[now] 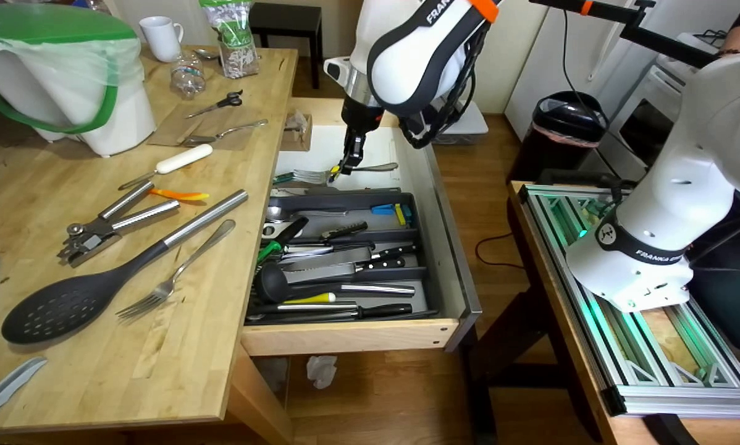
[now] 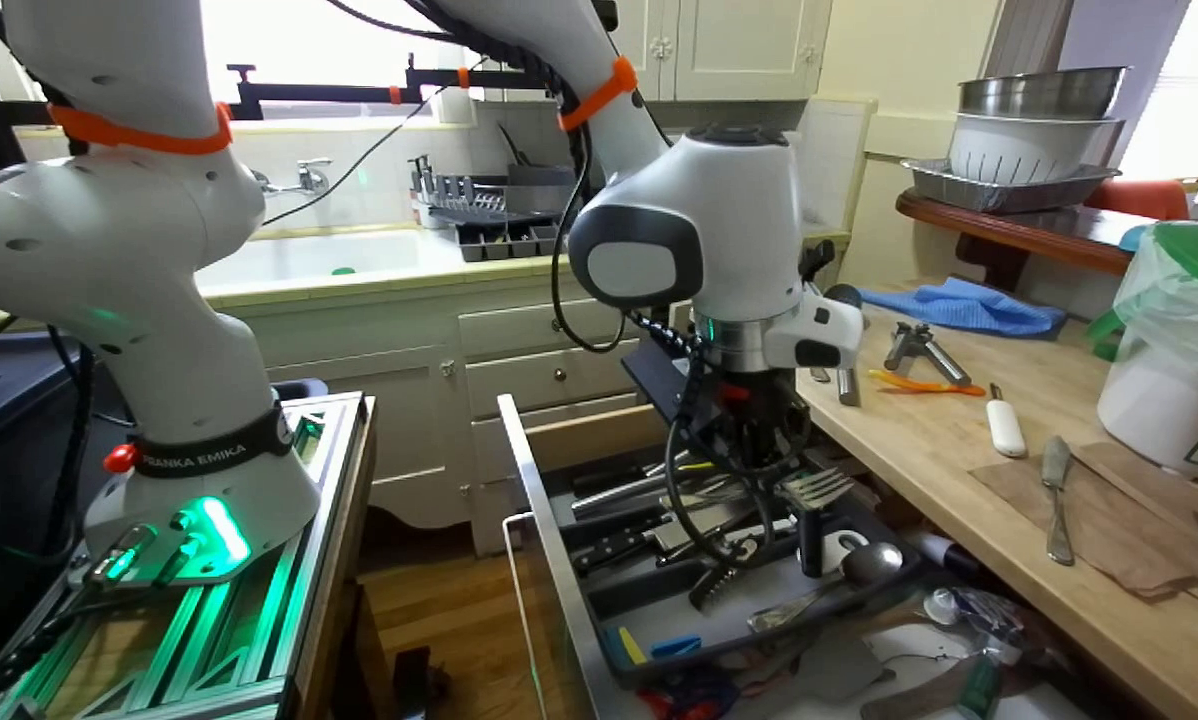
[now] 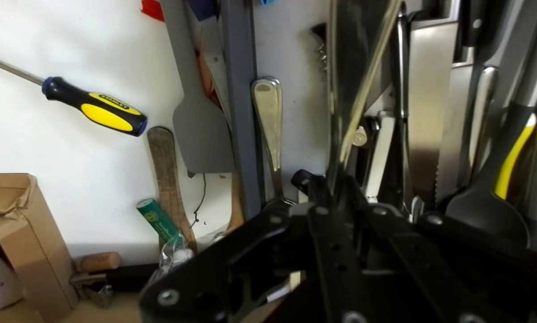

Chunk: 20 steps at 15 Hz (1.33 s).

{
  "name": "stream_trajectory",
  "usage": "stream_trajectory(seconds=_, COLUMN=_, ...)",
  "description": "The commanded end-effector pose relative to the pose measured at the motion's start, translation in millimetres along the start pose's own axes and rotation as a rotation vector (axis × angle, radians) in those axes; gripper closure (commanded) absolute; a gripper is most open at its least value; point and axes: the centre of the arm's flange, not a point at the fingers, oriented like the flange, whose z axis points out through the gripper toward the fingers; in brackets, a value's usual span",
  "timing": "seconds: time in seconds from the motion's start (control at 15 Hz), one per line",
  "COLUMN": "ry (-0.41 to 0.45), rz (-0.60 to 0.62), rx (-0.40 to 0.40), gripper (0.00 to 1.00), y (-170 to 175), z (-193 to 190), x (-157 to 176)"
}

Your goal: Put the fork in the utensil organizer

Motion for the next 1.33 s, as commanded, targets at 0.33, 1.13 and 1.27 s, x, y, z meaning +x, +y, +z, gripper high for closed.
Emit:
stream_trajectory(seconds=0.33, ry=0.121, rz=-0.036, rx=-0.109, gripper=0.97, y=15, z=75, x=2)
stream_trajectory(seconds=1.13, ry=0.205, rz=-0.011, rx=-0.083, gripper=0.97, y=8, z=93, x=27)
stream_trajectory(seconds=1.27, ry=0.197, rz=-0.015, rx=-0.068, gripper=0.97, y=7, z=101, x=27)
